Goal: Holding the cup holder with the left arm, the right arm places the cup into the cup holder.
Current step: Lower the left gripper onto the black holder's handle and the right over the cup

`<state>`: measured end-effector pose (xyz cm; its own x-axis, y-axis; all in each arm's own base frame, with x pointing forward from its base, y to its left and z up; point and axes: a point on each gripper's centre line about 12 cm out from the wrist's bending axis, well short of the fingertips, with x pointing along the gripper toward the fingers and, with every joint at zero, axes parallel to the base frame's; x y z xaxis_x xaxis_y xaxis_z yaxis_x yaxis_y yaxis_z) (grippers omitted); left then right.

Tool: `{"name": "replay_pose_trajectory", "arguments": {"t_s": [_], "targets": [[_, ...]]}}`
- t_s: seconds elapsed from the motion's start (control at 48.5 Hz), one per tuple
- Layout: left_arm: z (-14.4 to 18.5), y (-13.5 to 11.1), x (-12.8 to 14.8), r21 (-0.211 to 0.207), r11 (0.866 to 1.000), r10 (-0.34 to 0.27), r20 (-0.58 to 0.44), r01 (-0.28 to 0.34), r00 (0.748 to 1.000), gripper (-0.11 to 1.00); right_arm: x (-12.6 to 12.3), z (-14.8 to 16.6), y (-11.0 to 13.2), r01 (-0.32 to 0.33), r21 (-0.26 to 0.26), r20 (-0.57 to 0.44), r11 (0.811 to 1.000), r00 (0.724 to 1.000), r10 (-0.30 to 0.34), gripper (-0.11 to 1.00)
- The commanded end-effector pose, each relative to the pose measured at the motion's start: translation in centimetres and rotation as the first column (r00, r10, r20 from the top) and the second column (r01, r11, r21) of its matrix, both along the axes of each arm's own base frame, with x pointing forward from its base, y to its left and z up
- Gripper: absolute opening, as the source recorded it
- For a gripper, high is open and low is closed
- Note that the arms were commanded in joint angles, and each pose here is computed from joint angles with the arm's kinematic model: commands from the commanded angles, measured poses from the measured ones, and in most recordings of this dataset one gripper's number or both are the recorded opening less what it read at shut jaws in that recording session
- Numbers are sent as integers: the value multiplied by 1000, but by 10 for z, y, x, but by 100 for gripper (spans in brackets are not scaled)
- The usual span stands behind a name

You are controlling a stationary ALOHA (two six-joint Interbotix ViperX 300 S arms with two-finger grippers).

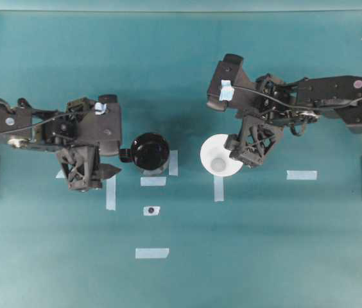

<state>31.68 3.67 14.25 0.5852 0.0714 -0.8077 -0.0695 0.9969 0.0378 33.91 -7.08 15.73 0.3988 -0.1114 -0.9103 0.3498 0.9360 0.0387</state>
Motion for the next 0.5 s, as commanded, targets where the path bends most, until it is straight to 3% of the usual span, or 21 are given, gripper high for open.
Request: {"name": "replay_pose_trajectory", "arguments": {"t_s": [0.0, 0.475], "targets": [[3, 3, 8, 7, 1000, 2, 32, -3, 999, 95, 5, 10, -2, 0, -8, 33, 1000, 999, 0, 92], [-6, 11, 28, 7, 1000, 17, 41, -17, 999, 94, 7, -1, -3, 1, -3, 4, 1000, 1000, -1, 92]]}}
